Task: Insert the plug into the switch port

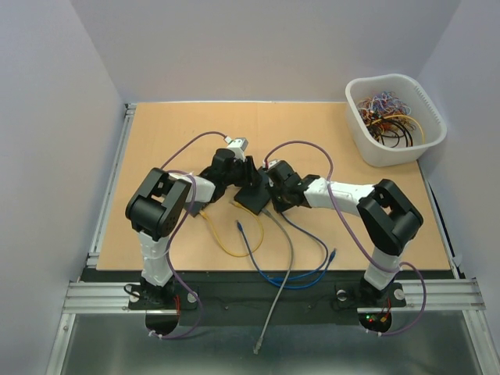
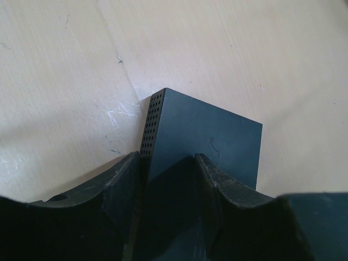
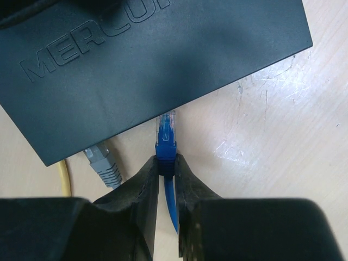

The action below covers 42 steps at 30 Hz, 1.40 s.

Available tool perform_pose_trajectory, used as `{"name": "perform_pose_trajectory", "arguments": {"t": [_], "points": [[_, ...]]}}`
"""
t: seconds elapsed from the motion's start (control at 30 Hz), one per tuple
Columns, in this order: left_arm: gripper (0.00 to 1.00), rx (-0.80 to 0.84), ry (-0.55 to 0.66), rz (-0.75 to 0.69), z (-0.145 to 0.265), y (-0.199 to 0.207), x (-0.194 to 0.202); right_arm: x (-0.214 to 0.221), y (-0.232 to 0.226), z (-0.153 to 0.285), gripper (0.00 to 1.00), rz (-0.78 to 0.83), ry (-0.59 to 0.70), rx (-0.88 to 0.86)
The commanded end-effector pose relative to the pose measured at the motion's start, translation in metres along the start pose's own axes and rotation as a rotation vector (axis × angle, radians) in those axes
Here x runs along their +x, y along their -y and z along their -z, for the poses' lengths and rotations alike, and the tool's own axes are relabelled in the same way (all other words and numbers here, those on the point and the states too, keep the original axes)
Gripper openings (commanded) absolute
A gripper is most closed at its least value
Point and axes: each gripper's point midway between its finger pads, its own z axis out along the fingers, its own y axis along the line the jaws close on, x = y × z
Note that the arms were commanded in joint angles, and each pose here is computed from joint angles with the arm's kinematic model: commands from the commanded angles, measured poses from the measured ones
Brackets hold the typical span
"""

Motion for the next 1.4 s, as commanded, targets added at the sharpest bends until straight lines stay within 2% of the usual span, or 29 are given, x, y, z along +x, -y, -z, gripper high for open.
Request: {"name": "perform_pose_trajectory", "arguments": {"t": [0.0,0.53,0.83,1.13,1.37], "points": [[0.53,0.053,0.01,-0.037,-0.002,0.015,-0.009,-0.023,-0.016,0.003,0.01,0.017,0.043,-0.048],[0.52,0.024,-0.05,-0.005,-0.005,0.005,0.021,-0.042,-0.052,0.002,0.0,0.052,0.065,-0.078],[0.5,0.089,-0.079,-0.062,-0.002,0.013,0.029,-0.048,-0.028,0.003,0.01,0.098,0.118,0.037],[0.48,0.201,-0.11,-0.08,-0.001,0.032,0.042,-0.069,-0.026,0.019,0.0,0.158,0.225,0.031],[0.48,0.217,-0.129,-0.064,-0.001,0.04,0.05,-0.071,-0.021,0.008,0.0,0.153,0.225,0.03]]}}
